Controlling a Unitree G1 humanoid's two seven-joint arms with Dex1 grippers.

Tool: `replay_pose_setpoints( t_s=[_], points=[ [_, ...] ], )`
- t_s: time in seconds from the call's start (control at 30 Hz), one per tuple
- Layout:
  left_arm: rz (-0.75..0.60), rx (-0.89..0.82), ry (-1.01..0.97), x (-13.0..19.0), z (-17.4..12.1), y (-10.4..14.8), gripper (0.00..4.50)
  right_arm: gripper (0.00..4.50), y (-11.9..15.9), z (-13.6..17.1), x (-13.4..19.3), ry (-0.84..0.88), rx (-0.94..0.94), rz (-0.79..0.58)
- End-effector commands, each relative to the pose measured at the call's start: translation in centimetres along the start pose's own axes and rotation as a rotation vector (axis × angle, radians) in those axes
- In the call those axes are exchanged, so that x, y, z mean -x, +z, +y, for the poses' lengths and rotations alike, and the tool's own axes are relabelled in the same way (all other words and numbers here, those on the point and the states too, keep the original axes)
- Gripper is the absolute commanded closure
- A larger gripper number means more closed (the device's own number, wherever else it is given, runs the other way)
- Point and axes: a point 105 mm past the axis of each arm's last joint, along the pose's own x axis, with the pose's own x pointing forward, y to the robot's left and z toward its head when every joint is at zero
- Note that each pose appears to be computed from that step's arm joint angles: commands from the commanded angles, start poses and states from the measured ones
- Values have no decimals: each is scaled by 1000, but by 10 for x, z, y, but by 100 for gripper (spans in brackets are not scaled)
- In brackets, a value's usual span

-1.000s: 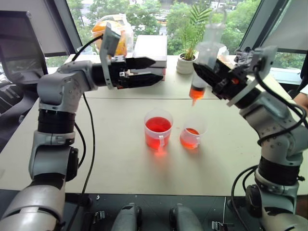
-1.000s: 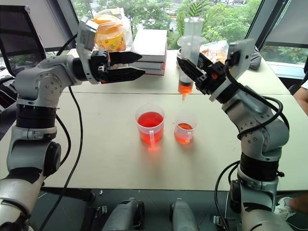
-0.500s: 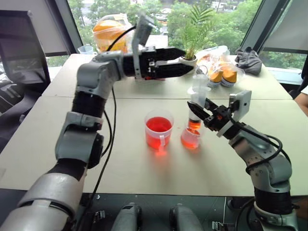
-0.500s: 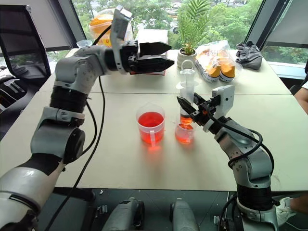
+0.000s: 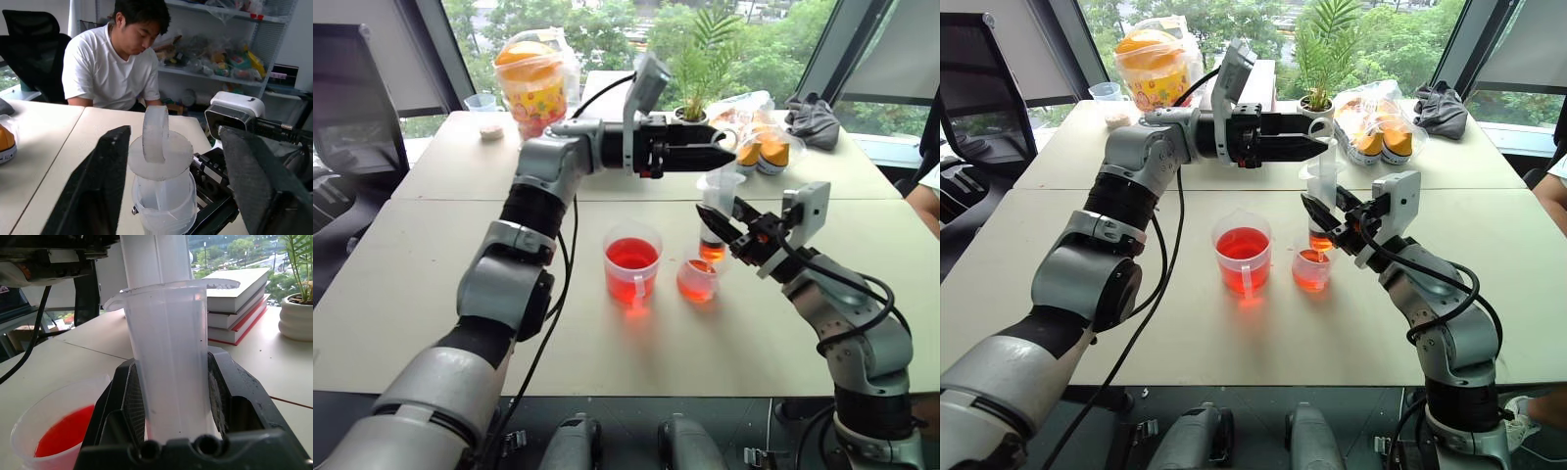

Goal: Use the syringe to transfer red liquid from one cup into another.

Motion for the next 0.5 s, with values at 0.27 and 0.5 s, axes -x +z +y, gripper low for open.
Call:
replay_pose_setpoints(
  t_s=[0.27,0.5],
  points=[
    [-34,-65,-25,-3,-5,21,446,312,20,7,1,26,52,-60],
    [55,-76,-84,-3,-14,-4,446,312,36,6,0,31,91,-87]
  ],
)
